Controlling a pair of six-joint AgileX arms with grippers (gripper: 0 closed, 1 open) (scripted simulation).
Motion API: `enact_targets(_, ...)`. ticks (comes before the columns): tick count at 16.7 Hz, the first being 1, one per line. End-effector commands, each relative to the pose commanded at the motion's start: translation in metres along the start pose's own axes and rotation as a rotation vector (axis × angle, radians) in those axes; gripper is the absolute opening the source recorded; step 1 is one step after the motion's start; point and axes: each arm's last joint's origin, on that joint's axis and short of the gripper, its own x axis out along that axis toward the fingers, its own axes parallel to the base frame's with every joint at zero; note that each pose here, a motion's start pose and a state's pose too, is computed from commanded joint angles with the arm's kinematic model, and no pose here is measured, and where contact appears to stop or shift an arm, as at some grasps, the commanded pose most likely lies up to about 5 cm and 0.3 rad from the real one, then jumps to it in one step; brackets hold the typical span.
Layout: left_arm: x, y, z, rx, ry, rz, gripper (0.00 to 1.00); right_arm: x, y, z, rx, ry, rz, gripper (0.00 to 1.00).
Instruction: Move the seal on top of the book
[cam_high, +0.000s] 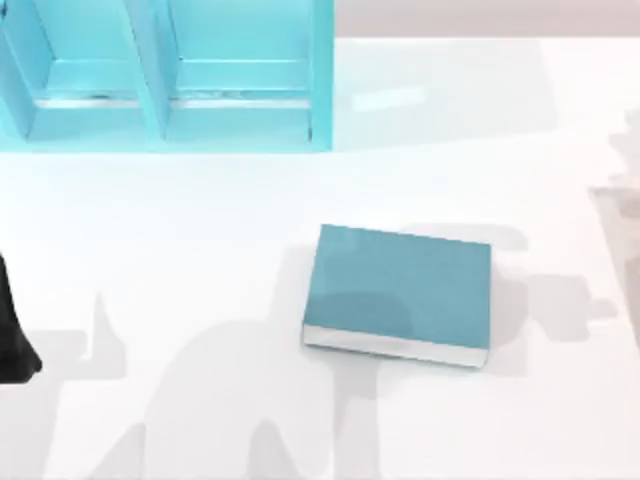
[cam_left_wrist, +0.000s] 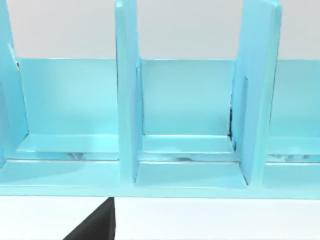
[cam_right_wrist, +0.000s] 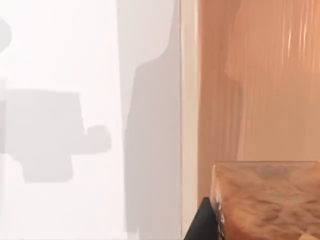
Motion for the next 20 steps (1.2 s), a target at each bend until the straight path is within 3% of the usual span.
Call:
enact_targets(4,0.000,0.000,0.000,0.000,0.000,0.000,1.00,0.009,0.048,-0.009,-0.018,0.139,-0.056,0.00)
enact_targets(13,0.000,0.000,0.000,0.000,0.000,0.000,1.00,0.015,0.066,-0.005,-0.014,0.156,-0.056,0.00)
enact_targets(16,0.000,0.000,0.000,0.000,0.000,0.000,1.00,0.034,0.112,0.006,-0.026,0.157,-0.044,0.00)
enact_targets(20,0.000,0.000,0.000,0.000,0.000,0.000,1.00,0.065,0.204,0.008,-0.027,0.140,-0.033,0.00)
